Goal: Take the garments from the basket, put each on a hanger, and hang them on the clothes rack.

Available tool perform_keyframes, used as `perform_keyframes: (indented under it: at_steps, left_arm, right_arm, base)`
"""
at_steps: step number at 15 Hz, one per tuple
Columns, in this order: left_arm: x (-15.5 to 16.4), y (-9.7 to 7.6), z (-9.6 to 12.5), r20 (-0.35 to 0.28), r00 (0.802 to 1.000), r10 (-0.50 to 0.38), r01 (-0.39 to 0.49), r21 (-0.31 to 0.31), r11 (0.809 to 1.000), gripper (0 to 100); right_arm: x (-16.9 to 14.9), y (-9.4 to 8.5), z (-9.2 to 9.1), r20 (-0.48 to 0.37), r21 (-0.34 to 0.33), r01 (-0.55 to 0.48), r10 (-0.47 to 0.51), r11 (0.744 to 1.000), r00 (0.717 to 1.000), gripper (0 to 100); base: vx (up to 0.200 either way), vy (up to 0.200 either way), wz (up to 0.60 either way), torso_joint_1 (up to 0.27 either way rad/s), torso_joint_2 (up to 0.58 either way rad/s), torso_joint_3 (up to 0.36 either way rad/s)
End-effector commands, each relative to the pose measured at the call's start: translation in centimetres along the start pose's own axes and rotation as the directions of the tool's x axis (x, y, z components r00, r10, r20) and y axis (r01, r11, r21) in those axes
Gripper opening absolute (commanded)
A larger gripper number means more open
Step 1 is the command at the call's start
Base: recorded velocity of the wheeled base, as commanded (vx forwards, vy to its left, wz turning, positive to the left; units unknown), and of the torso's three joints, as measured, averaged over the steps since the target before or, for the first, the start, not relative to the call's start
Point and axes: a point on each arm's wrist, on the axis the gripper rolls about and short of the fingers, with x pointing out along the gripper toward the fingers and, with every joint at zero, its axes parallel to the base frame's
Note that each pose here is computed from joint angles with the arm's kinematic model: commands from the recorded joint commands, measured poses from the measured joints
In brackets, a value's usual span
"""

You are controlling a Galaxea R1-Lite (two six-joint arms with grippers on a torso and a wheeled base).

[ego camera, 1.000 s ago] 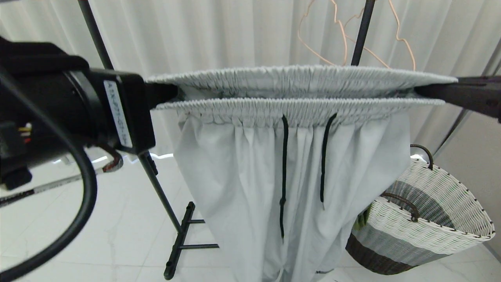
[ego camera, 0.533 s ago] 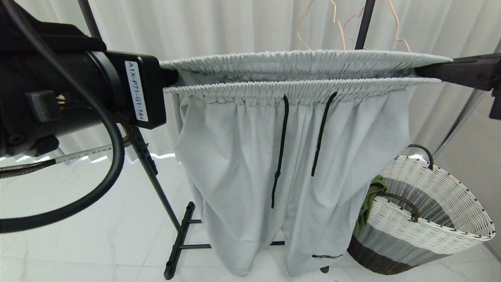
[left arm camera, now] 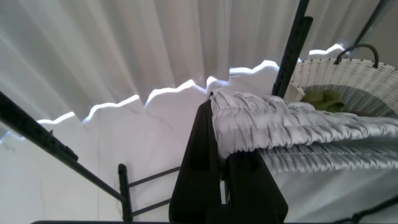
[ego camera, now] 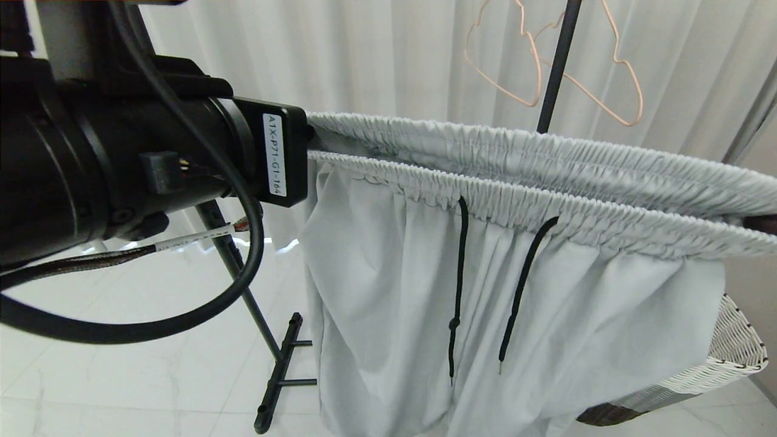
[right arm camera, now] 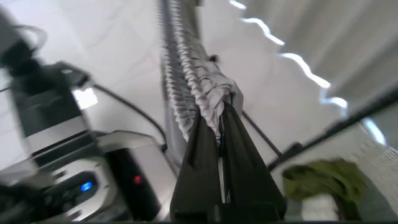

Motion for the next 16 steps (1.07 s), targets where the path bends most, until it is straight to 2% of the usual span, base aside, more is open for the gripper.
perform_keyframes:
  at_steps: [1, 3, 5, 6, 7, 9, 12, 14, 16]
  left_arm:
    - [0.6, -0.4, -0.3, -0.015, 1.0, -0.006, 0.006, 0.008, 1.0, 0]
    - [0.5, -0.3, -0.3, -0.015, 1.0, -0.008, 0.008, 0.008, 1.0, 0]
    - [0.4, 0.5, -0.3, -0.021, 1.0, 0.021, -0.021, 0.006, 1.0, 0]
    - [0.4, 0.6, -0.4, -0.026, 0.999, 0.025, -0.025, 0.008, 1.0, 0]
    - [-0.3, 1.6, -0.6, -0.062, 0.997, 0.043, -0.042, 0.02, 0.999, 0]
    - [-1.5, 2.3, -0.8, -0.095, 0.995, 0.044, -0.042, 0.023, 0.999, 0]
    - [-3.0, 2.7, -0.7, -0.084, 0.996, 0.008, -0.009, -0.013, 1.0, 0]
    - [-4.7, 2.3, -0.5, -0.057, 0.996, -0.063, 0.062, -0.015, 0.998, 0]
    - [-6.2, 1.3, -1.2, -0.052, 0.986, -0.159, 0.16, 0.005, 0.987, 0]
  right_arm:
    - [-0.2, 1.1, -0.2, 0.002, -0.03, -0.103, 0.103, 0.994, 0.995, 0]
    - [0.3, 1.0, -0.3, -0.013, -0.025, -0.092, 0.092, 0.995, 0.996, 0]
    - [1.3, -0.1, -0.4, -0.067, -0.009, 0.091, -0.091, 0.996, 0.994, 0]
    - [1.5, -0.3, -0.4, -0.075, -0.008, 0.115, -0.116, 0.993, 0.99, 0]
    - [3.0, -1.3, -0.1, -0.087, -0.002, 0.222, -0.221, 0.975, 0.971, 0]
    - [5.5, -2.8, 0.9, -0.027, 0.005, 0.285, -0.285, 0.958, 0.958, 0]
    - [9.0, -4.2, 2.0, 0.06, 0.015, 0.302, -0.303, 0.953, 0.951, 0]
    - [11.8, -5.2, 2.5, 0.122, 0.025, 0.308, -0.309, 0.951, 0.943, 0]
    - [13.4, -5.7, 2.7, 0.158, 0.025, 0.314, -0.314, 0.949, 0.936, 0]
  base:
    - [0.0, 0.0, 0.0, 0.0, 0.0, 0.0]
    - [0.0, 0.0, 0.0, 0.0, 0.0, 0.0]
    - [0.0, 0.0, 0.0, 0.0, 0.0, 0.0]
    - [0.0, 0.0, 0.0, 0.0, 0.0, 0.0]
    - [0.0, 0.0, 0.0, 0.0, 0.0, 0.0]
    - [0.0, 0.0, 0.0, 0.0, 0.0, 0.0]
    - [0.0, 0.0, 0.0, 0.0, 0.0, 0.0]
    - [0.0, 0.0, 0.0, 0.0, 0.0, 0.0]
    - [0.0, 0.0, 0.0, 0.0, 0.0, 0.0]
